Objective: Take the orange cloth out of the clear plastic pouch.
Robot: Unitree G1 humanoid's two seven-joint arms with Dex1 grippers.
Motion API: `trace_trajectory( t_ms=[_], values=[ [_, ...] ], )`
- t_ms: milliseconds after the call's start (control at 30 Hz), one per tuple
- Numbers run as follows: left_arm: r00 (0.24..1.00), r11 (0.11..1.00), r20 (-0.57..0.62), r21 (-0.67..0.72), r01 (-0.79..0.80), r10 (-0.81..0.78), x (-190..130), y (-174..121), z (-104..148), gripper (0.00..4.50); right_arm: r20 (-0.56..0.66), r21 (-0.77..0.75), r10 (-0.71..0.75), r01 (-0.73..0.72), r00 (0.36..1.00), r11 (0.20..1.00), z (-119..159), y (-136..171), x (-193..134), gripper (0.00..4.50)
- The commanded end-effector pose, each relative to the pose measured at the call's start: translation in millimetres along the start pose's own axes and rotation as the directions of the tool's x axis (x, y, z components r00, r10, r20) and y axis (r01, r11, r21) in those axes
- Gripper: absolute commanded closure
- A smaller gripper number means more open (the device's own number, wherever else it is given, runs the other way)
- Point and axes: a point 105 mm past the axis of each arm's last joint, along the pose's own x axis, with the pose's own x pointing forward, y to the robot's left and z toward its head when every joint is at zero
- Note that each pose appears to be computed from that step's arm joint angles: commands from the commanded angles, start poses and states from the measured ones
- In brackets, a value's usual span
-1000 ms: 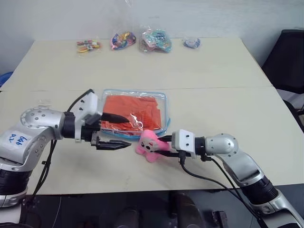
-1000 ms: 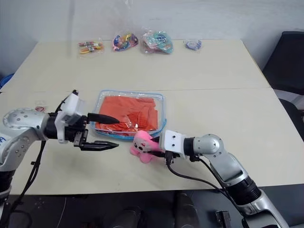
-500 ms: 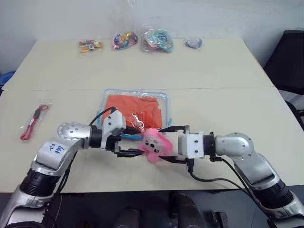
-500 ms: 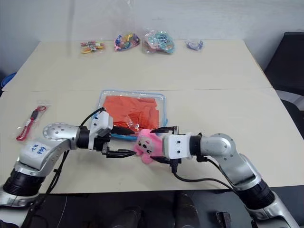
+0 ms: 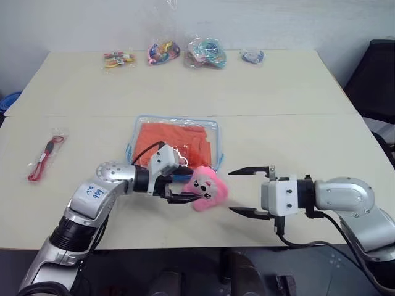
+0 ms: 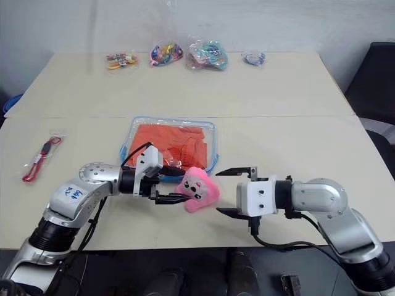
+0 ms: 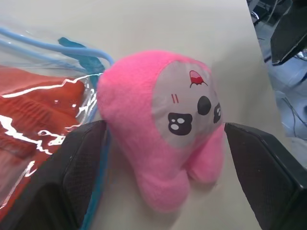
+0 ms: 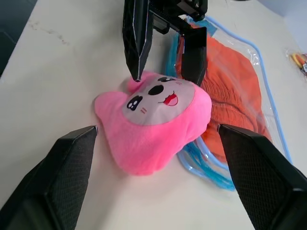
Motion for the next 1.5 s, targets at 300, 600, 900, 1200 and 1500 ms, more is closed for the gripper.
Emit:
trace_trajectory(
  t_ms=[300, 600, 900, 1200, 1500],
  values=[
    [1.000, 0.999, 0.026, 0.054, 0.003, -0.004, -2, 2, 11, 2.22, -0.010, 0.024, -0.084, 0.084, 0.996, 0.996, -3, -12, -5, 0.33],
    [0.997, 0.997, -0.017, 0.023, -0.071, 0.072, -18, 7, 1, 4.47, -0.027, 0.007, -0.093, 0.093, 0.995, 0.996, -19, -21, 0, 0.33],
    [0.991, 0.991, -0.021, 0.021, -0.134, 0.135, -41, 13, 1, 4.47, -0.023, -0.036, -0.154, 0.153, 0.988, 0.988, -35, -48, 32, 0.33],
    [0.991, 0.991, -0.011, 0.023, -0.134, 0.134, -39, 9, 3, 4.50, -0.017, -0.104, -0.147, 0.144, 0.989, 0.984, -45, -56, 71, 2.29],
    [0.992, 0.992, -0.019, 0.008, -0.127, 0.127, -39, 3, 1, 4.50, 0.003, -0.146, -0.152, 0.151, 0.988, 0.978, -44, -64, 84, 2.29]
  ],
)
